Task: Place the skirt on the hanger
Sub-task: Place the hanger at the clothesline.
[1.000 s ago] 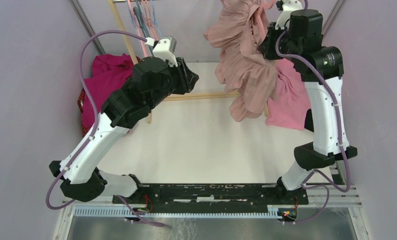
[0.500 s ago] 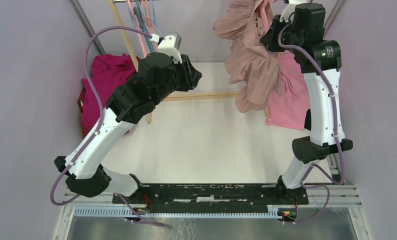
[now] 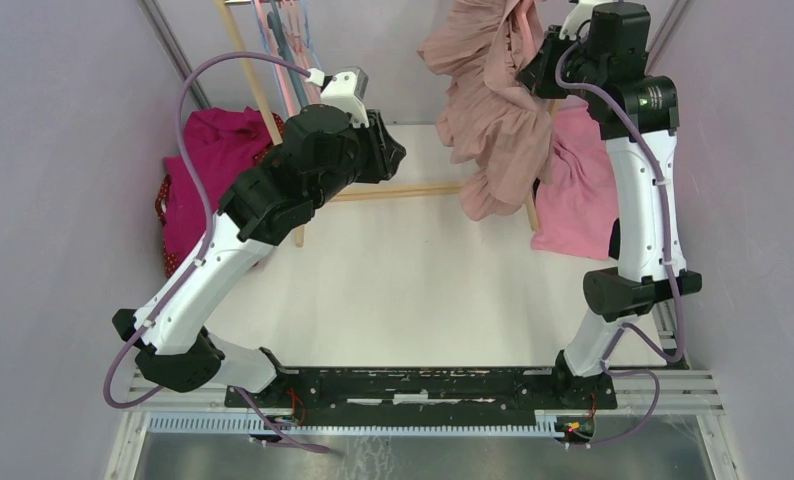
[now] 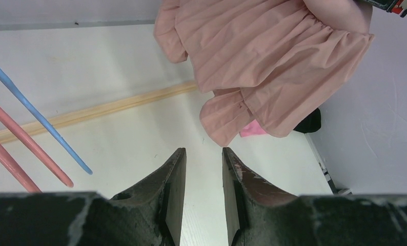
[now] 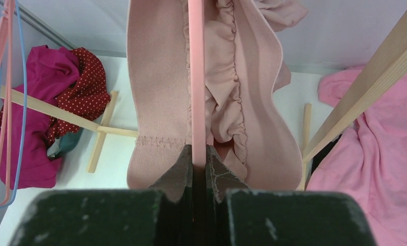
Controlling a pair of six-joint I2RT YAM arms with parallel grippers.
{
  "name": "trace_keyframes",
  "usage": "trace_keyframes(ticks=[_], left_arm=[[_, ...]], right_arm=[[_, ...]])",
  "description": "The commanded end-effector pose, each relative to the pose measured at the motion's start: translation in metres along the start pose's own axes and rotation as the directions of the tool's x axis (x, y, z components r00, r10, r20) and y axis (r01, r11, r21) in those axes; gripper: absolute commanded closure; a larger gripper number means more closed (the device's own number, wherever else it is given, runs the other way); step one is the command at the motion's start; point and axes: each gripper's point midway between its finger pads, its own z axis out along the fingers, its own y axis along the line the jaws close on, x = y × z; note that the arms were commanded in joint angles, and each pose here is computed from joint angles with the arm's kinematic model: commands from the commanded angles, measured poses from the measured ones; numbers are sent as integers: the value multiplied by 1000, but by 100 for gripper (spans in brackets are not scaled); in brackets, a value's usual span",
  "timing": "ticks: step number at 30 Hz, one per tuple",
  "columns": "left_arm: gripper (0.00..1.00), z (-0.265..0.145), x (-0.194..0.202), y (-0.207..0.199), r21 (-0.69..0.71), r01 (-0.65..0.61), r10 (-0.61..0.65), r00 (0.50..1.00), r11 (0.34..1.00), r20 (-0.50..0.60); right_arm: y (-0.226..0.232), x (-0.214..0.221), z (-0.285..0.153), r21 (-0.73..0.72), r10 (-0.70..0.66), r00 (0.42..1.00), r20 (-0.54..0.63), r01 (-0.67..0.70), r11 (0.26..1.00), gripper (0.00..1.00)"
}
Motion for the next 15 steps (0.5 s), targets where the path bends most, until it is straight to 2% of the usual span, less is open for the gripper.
trace_keyframes(ticks=[1,9,13,15], left_arm=[[62,-7,-20,-7,22,-7,6,998,1000,56],[62,-8,-21,-6,17,-16,15,998,1000,60],[62,-8,-22,-6,18,-17,16,998,1000,61],[62,-8,-22,-6,18,-17,16,998,1000,61]], right_arm=[[5,-19,3,-43,20,998,55,-17,999,99],[-2,-9,3,-33,44,999,13,-43,999,98],[-6,-6,1,-21,51,999,7,-51,998,83],[-8,-7,0,-15,54,998,9,-54,998,80]])
